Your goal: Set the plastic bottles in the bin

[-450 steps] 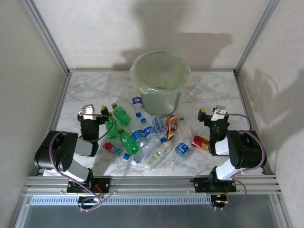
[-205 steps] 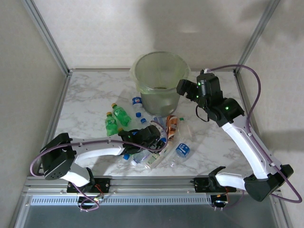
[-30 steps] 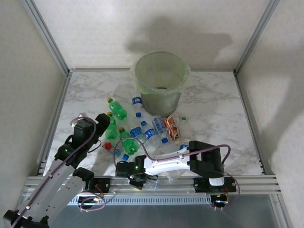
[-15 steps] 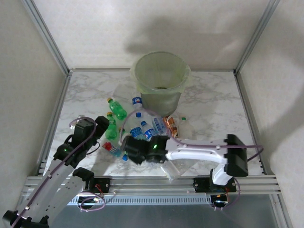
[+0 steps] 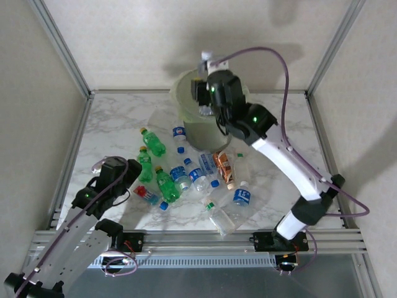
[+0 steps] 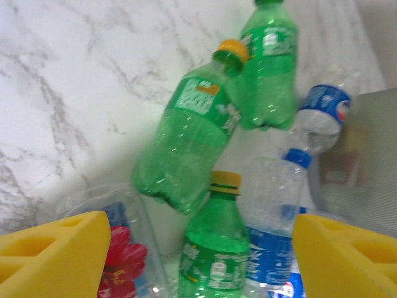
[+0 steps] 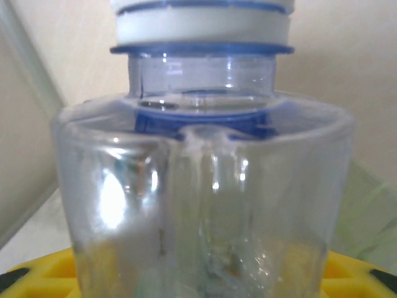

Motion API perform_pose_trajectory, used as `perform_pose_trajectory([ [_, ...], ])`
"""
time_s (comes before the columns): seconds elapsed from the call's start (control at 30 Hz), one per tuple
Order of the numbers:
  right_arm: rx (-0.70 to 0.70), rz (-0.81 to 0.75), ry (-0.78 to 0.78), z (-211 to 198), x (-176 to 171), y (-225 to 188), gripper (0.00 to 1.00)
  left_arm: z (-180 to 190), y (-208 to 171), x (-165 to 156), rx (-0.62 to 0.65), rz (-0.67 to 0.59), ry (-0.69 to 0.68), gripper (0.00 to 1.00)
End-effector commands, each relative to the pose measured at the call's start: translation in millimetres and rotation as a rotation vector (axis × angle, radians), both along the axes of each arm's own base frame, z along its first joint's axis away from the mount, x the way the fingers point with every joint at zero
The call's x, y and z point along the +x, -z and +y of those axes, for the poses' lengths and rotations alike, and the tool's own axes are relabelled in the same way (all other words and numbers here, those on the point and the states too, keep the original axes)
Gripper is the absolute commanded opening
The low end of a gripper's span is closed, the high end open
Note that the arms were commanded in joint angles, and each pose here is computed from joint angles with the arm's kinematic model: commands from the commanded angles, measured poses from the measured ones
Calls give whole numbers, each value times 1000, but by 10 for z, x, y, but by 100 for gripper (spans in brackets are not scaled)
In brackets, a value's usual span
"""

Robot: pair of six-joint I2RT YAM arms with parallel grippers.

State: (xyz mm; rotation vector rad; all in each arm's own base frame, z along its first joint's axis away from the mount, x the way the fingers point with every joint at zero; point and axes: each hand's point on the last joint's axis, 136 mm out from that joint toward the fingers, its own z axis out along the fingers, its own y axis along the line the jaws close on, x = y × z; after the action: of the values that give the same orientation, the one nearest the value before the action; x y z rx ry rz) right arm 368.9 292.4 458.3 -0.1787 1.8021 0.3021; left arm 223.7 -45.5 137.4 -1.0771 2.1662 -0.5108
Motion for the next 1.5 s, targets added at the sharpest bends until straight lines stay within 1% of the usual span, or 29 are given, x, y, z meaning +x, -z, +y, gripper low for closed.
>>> perform_pose_trajectory([
  [0.0,16,37,72,-34,433,162,53,50,250,-176,-14,105,-58,78],
  [0.13,0,87,134,-107,829,423,53,9,425,-255,-34,145,-60,80],
  [0.2,-4,115,150,-114,927,573,55,-22,529,-293,-47,165,-60,81],
  [0.3,1,157,183,-252,1072,789,58,-49,653,-333,-54,188,-65,82],
  [0.37,7,180,182,-273,1096,891,66,-74,713,-341,-59,196,-62,83],
  [0.43,7,190,186,-291,1091,940,79,-87,747,-334,-57,201,-64,84],
  [0.47,6,193,185,-292,1087,947,83,-95,759,-332,-54,204,-62,84],
  [0.53,13,190,182,-305,1059,902,88,-109,779,-325,-45,209,-59,84],
  [0.7,52,174,134,-299,869,715,88,-174,837,-311,-38,225,-44,84],
  [0.87,70,131,88,-304,570,489,88,-250,830,-273,1,243,-18,82],
  [0.93,72,113,55,-222,392,396,88,-270,849,-275,19,259,-9,81],
  [1.07,82,95,24,-229,146,299,88,-269,875,-264,41,270,-9,79],
  [1.23,92,89,-13,-248,-101,335,88,-281,925,-238,65,292,-2,77],
  [1.47,102,131,-20,-359,-270,579,88,-262,982,-265,79,312,-6,70],
])
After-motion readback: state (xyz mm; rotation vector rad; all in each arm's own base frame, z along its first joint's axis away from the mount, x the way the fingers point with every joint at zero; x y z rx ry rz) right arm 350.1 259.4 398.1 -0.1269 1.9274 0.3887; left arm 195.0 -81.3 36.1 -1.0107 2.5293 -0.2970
